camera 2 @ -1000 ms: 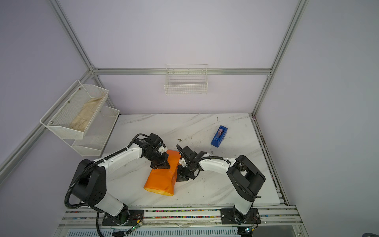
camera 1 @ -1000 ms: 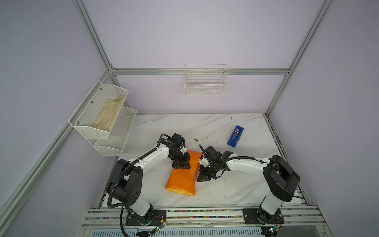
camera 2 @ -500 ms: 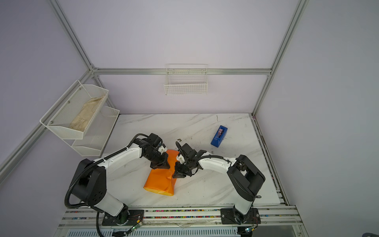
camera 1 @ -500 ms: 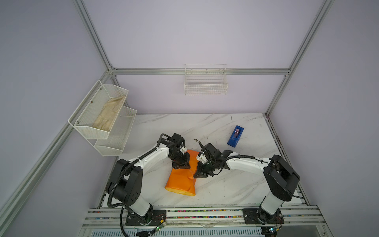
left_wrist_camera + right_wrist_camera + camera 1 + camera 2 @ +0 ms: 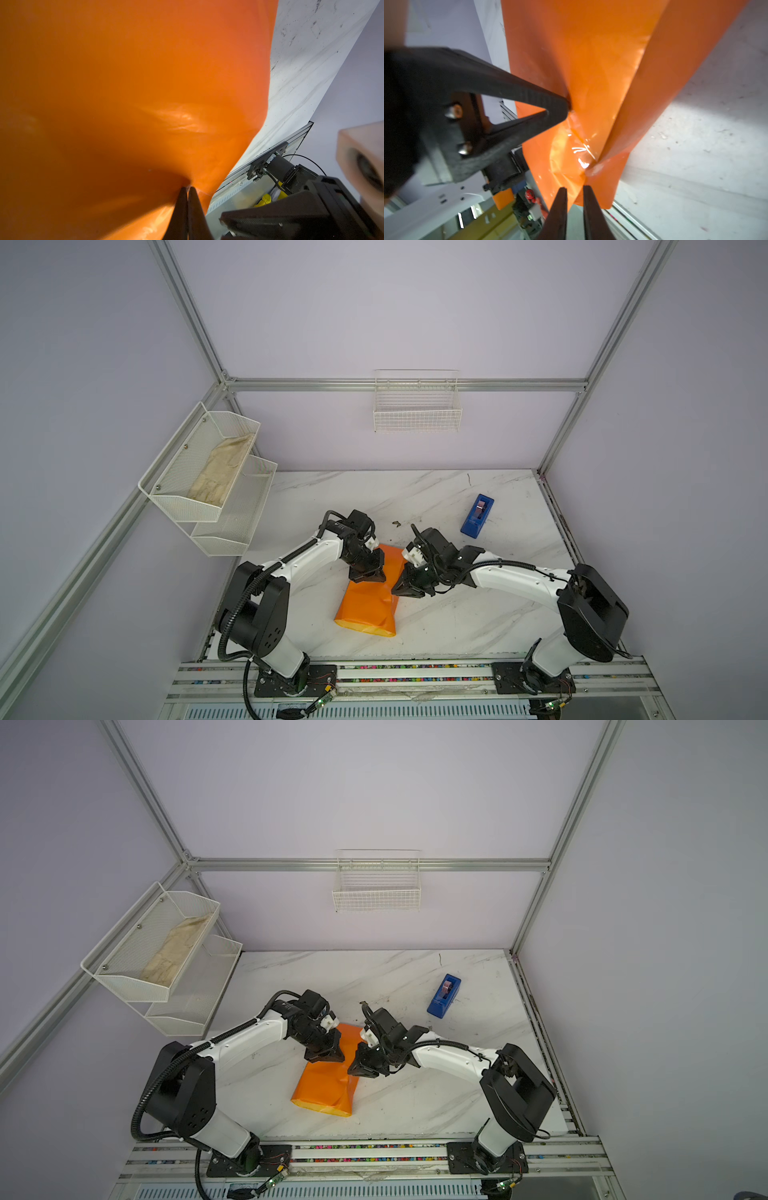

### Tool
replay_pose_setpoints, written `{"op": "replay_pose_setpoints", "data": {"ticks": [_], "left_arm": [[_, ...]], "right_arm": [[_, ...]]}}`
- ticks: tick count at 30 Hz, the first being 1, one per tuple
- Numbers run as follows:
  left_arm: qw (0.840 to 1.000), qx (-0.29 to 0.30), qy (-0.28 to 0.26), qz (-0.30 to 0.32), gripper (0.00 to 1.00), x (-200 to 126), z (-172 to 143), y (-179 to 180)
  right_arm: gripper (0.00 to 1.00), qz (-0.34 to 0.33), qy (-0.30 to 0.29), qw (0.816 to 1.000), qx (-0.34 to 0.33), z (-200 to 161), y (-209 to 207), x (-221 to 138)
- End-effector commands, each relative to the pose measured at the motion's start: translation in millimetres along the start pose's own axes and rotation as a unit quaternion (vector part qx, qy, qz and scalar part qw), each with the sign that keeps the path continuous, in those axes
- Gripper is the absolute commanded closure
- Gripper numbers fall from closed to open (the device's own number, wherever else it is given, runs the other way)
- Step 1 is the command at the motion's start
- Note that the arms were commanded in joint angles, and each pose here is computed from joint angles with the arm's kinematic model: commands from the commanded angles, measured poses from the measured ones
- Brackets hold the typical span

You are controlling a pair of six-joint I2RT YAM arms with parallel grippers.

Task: Wrap a gift box in wrapping paper
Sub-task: Stick the wrapping paper to the gift box.

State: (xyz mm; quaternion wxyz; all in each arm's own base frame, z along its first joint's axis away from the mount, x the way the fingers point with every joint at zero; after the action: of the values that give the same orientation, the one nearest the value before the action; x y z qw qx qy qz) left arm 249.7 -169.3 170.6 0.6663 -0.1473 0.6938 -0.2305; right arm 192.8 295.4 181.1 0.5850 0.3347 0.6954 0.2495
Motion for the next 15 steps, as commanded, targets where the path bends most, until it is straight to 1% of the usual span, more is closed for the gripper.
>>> {"op": "replay_pose_setpoints", "data": {"ticks": [1,3,6,15], "left_arm": [[0.996,-0.026,0.042,0.081,0.94,13,-9,22],[0.995,-0.024,0.041,0.082,0.94,12,-9,22],[0.995,-0.024,0.043,0.083,0.94,12,-10,22],[0.995,-0.025,0.044,0.085,0.94,13,-10,23]], "right_arm": [[0.68,0.016,0.000,1.000,0.028,2,-1,8],[0.66,0.005,-0.003,0.999,0.032,5,-7,12],[0.66,-0.006,-0.004,0.999,0.035,8,-13,18],[0.87,-0.033,-0.007,0.999,0.042,9,-30,25]]}}
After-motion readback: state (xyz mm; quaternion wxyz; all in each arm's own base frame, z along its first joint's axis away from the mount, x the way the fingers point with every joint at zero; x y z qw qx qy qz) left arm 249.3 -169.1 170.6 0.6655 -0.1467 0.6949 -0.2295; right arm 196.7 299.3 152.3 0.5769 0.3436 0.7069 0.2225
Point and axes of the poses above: each gripper's point midway between its finger pads, its own x axis out along the fingers, its own y axis along the line the jaws close on, z = x × y, the point moved 9 cm from there along -x, back along the fingers, and after that the axes turned 10 degrees about x, right-handed, at the moved point
